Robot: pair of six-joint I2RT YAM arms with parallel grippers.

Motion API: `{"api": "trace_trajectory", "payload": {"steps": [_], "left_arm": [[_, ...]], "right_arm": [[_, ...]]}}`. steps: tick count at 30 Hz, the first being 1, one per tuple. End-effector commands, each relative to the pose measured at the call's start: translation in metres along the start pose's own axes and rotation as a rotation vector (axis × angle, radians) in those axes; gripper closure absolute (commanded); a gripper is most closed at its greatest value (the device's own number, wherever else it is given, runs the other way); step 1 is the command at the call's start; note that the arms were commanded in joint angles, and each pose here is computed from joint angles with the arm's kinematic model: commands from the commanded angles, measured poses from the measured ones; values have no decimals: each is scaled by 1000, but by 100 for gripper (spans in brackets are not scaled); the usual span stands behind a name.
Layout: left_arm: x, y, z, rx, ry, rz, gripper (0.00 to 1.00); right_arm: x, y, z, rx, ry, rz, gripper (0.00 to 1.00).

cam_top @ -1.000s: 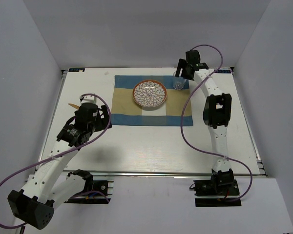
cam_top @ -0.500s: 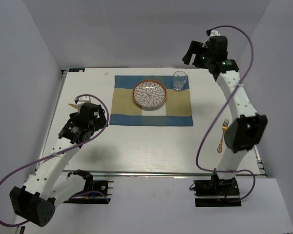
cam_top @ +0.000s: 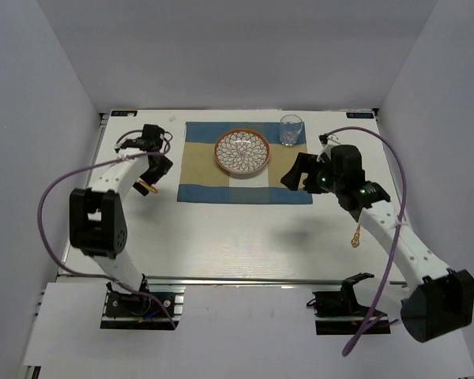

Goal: Set the dinner table for one person

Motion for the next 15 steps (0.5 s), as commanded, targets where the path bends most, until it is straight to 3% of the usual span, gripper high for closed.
{"api": "trace_trajectory", "payload": {"steps": [1, 8, 15], "left_arm": [[21, 21, -13, 101, -151, 12, 2], [59, 47, -29, 167, -218, 6, 4], [55, 82, -14, 221, -218, 69, 12]], "right_arm": [[13, -30, 12, 20, -44, -128, 11], [-22, -52, 20, 83, -59, -126, 11], [-22, -63, 25, 127, -79, -158, 11]]}}
Point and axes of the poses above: each gripper's point midway between its finger pads, its own y axis out along the fingers, its own z axis along the line the jaws close on, x = y × z, the point moved 8 cm from there along -y, back along the fingers, and after that the axes turned 15 degrees about -y, right-handed, at the moved point
